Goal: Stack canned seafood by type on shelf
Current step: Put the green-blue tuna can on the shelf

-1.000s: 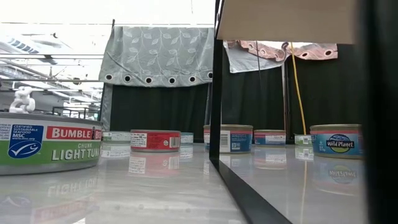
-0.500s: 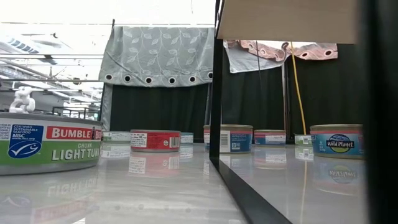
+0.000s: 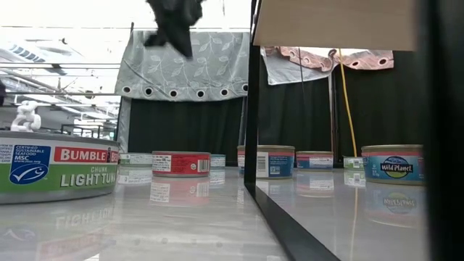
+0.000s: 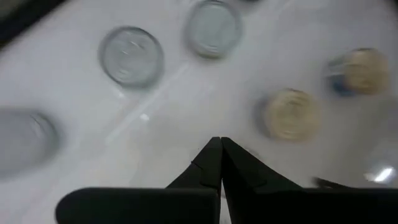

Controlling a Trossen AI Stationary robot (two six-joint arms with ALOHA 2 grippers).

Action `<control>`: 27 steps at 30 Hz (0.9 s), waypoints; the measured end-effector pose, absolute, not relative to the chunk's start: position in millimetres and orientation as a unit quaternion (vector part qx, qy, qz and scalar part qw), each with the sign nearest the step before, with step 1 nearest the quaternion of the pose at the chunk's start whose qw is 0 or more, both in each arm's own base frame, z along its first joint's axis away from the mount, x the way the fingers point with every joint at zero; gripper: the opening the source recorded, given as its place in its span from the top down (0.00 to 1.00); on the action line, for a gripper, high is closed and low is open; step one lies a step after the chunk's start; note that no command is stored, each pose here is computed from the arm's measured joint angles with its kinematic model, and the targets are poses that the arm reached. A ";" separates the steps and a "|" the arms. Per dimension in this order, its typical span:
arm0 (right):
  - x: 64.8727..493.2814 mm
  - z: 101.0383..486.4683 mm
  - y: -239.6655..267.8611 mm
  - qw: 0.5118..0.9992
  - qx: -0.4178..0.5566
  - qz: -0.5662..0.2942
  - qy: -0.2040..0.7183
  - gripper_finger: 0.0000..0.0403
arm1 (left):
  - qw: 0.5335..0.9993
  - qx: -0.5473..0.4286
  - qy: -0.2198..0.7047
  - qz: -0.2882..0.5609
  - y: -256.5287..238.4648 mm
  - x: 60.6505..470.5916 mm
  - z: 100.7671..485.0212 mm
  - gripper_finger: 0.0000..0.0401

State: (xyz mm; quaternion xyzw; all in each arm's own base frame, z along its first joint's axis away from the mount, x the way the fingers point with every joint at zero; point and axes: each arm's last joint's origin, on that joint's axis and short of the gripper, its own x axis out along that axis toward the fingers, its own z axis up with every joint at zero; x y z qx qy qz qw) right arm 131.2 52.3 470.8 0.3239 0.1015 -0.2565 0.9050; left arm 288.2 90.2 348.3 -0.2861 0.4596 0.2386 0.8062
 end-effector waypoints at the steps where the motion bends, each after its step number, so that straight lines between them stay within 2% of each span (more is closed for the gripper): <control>1: 132.3 470.9 49.5 0.902 0.325 -0.266 0.098 0.13 | 0.804 -0.276 0.467 0.242 103.1 292.4 340.5 0.98; 7: 141.1 469.2 36.5 0.881 0.341 -0.319 0.080 0.13 | 0.783 -0.233 0.524 0.241 152.8 316.3 289.6 0.98; 14: 155.9 464.7 24.2 0.859 0.343 -0.373 0.069 0.13 | 0.727 -0.237 0.598 0.240 176.0 334.1 228.3 0.98; 21: 170.8 459.1 17.5 0.843 0.344 -0.406 0.070 0.13 | 0.703 -0.229 0.626 0.247 183.1 345.5 192.5 0.98; 27: 174.7 457.2 8.4 0.839 0.347 -0.410 0.090 0.13 | 0.705 -0.234 0.618 0.257 185.1 351.3 183.5 0.98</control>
